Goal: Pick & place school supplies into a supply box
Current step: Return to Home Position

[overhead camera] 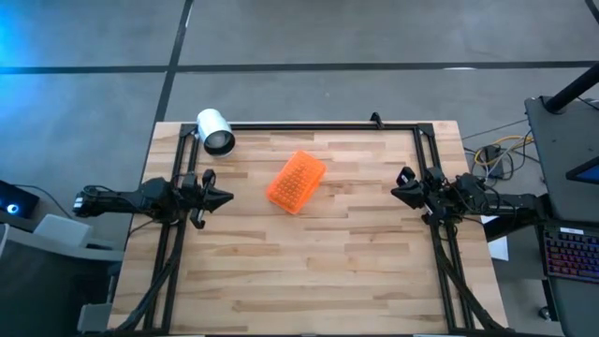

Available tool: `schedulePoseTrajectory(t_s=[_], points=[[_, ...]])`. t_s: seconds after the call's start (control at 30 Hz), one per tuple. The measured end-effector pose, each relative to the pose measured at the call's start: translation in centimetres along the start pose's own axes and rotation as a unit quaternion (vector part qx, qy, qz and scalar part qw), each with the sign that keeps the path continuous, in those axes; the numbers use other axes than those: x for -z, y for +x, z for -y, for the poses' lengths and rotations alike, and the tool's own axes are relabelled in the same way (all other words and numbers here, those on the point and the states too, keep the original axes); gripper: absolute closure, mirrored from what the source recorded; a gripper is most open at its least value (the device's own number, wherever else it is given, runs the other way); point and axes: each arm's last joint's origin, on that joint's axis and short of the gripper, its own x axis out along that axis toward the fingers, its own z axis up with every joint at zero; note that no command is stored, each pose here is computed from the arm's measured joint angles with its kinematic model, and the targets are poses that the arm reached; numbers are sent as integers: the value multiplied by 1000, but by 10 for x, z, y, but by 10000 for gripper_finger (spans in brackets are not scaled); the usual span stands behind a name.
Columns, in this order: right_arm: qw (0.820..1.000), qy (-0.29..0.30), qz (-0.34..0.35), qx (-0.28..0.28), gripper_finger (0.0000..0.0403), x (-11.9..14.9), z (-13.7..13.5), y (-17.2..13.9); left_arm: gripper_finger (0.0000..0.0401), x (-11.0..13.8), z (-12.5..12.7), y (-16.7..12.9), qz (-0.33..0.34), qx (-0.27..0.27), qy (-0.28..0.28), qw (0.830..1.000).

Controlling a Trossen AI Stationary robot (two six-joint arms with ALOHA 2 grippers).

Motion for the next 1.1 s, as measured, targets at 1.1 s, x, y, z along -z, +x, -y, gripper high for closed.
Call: schedulePoseTrajectory(t_s=[1.1], points=[[1000,0,0,0,394,0,0,0,401,0,0,0,0,0,0,1000]])
